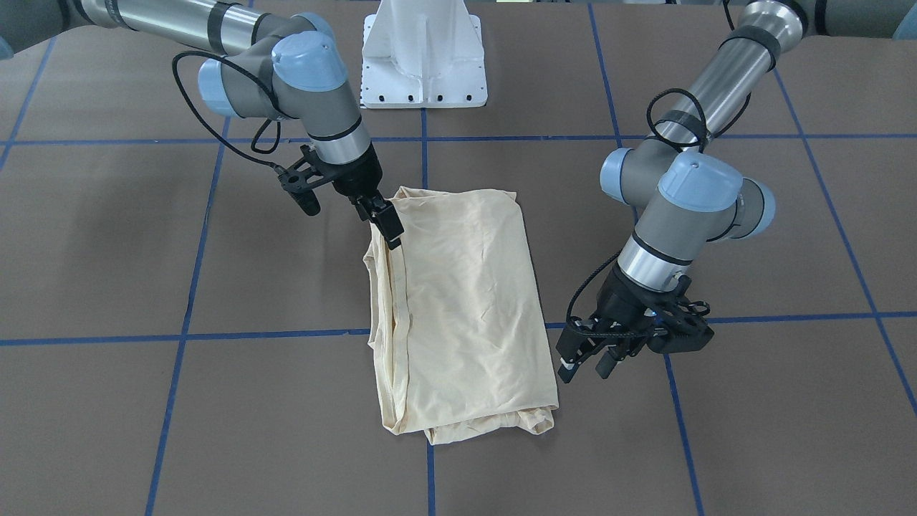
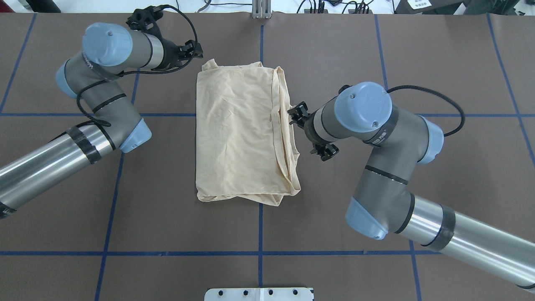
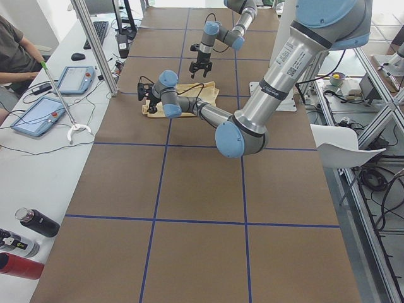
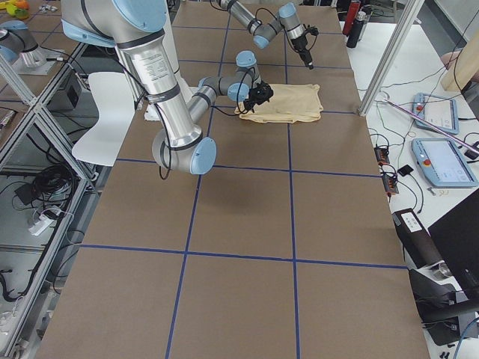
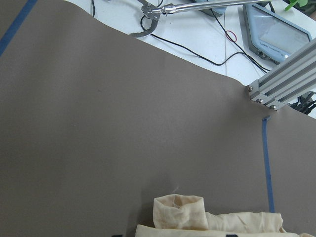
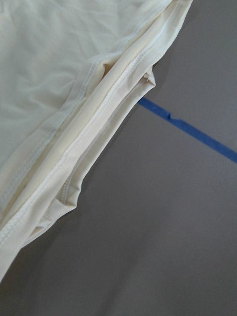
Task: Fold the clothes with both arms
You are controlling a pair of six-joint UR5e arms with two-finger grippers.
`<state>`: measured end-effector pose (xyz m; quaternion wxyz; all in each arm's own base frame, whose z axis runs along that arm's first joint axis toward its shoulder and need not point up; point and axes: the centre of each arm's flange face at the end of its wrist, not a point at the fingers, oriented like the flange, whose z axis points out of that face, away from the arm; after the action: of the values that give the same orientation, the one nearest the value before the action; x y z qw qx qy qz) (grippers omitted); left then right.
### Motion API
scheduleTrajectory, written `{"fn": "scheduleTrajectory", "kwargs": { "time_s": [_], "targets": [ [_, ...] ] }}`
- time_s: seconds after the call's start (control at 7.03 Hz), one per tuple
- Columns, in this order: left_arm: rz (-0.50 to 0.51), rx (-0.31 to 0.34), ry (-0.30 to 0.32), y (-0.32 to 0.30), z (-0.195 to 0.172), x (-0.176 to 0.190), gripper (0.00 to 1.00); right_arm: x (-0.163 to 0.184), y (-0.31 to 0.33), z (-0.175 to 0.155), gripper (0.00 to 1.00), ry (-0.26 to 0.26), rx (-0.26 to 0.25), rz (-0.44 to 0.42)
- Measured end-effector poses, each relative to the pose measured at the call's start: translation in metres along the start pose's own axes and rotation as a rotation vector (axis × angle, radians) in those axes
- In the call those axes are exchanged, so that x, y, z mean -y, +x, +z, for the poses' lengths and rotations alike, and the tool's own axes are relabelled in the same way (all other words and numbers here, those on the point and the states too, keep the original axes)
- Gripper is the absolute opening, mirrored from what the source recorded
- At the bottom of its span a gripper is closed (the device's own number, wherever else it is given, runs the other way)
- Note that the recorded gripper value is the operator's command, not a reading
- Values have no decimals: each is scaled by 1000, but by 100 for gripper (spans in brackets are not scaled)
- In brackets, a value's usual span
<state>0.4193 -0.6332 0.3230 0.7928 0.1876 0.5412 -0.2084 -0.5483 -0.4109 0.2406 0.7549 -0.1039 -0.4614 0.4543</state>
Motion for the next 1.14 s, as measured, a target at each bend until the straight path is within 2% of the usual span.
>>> {"fn": "scheduleTrajectory", "kwargs": {
  "time_s": [0.43, 0.71, 0.85, 1.14],
  "targets": [
    [-25, 4, -2, -2, -1, 0, 76, -31, 31, 16, 99, -15, -52, -17],
    [-46, 4, -2, -2, -1, 0, 76, -43, 47, 24, 93, -16, -90, -30],
    [-50, 4, -2, -2, -1, 0, 76, -45, 49, 26, 74, -14, -98, -29],
    [-53, 4, -2, -2, -1, 0, 76, -47, 50, 29, 57, -9, -103, 17]
  ]
}}
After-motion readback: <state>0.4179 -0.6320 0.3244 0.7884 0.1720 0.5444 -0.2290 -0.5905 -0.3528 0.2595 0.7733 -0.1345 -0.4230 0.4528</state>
